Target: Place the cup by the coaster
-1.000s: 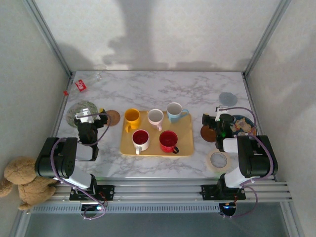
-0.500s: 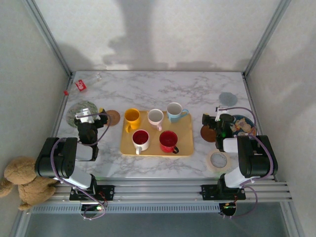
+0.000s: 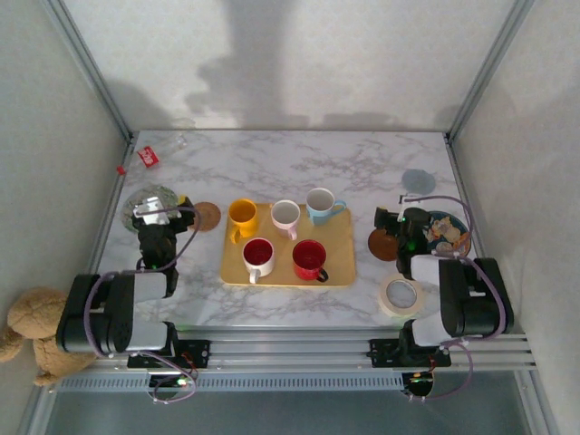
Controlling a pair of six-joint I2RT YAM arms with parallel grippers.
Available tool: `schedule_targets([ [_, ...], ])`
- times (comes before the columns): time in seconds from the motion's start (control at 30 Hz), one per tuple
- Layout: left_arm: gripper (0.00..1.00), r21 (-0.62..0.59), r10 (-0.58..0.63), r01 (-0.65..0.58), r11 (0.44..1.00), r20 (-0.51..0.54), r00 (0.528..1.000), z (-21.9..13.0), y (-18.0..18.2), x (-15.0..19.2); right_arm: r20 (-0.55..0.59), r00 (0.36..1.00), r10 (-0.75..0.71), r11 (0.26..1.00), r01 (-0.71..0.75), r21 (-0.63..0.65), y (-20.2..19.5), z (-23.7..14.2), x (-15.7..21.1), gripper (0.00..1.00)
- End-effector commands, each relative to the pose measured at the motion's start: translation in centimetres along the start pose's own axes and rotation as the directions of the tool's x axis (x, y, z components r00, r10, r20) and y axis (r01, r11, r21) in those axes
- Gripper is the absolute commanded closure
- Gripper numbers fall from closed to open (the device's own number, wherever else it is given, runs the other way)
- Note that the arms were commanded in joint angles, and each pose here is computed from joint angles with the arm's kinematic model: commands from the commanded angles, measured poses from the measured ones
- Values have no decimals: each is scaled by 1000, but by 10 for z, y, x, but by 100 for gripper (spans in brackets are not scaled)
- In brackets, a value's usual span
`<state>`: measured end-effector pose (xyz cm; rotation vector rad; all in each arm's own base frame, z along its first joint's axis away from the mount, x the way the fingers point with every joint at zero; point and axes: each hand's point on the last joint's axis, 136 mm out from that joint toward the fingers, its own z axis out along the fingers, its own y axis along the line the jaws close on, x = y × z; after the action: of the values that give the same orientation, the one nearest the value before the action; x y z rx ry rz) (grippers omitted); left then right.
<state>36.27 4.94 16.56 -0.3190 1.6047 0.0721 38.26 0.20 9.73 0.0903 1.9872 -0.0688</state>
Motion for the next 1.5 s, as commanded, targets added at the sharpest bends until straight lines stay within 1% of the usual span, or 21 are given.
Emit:
schedule_targets([
  [0.0, 0, -1, 16, -16, 1000, -20, 1000, 2, -3, -17, 36, 999, 26, 999, -28, 44, -5, -10, -34, 1],
  [0.1, 0, 34, 13, -13, 999, -15, 1000, 2, -13, -39, 39, 998, 51, 998, -53, 44, -6, -25, -54, 1],
  [0.2, 0, 25, 16, -15, 1000, -38, 999, 7, -16, -60, 11, 997, 71, 997, -72, 19, -3, -41, -69, 1],
  [0.27, 0, 22, 20, -19, 1000, -72, 997, 9, -20, -71, -8, 997, 82, 997, -82, -9, 1, -53, -79, 1],
  [0.37, 0, 52, 31, -25, 998, -124, 992, 9, -31, -87, -37, 995, 96, 994, -98, -51, 7, -69, -95, 1],
  [0.5, 0, 54, 6, 5, 999, -200, 980, 9, -40, -107, -72, 991, 113, 981, -123, -147, 23, -86, -117, 1],
  [0.63, 0, 35, 17, -7, 999, -302, 953, 10, -47, -112, -128, 987, 97, 964, -125, -234, 41, -97, -130, 1],
  [0.8, 0, 24, 21, -12, 1000, -415, 909, 5, -55, -106, -166, 984, 63, 934, -117, -337, 62, -105, -143, 1],
  [0.9, 0, 20, 9, 0, 1000, -480, 877, 3, -59, -95, -189, 981, 51, 912, -123, -391, 74, -107, -148, 1],
  [0.97, 0, 12, 8, -2, 1000, -532, 847, 3, -62, -84, -201, 979, 40, 896, -124, -426, 82, -109, -150, 1],
  [1.1, 0, -17, 4, -18, 1000, -613, 790, 4, -61, -64, -219, 975, 38, 880, -137, -455, 93, -105, -146, 1],
  [1.2, 1, -20, 0, -17, 1000, -645, 764, 5, -62, -51, -238, 970, 43, 862, -156, -482, 102, -104, -141, 1],
  [1.33, 5, -37, -9, -22, 999, -677, 736, 10, -61, -36, -246, 969, 35, 851, -158, -501, 112, -104, -139, 1],
  [1.47, 14, -24, -9, -12, 1000, -717, 697, 15, -66, -18, -257, 966, 22, 844, -156, -513, 119, -102, -135, 1],
])
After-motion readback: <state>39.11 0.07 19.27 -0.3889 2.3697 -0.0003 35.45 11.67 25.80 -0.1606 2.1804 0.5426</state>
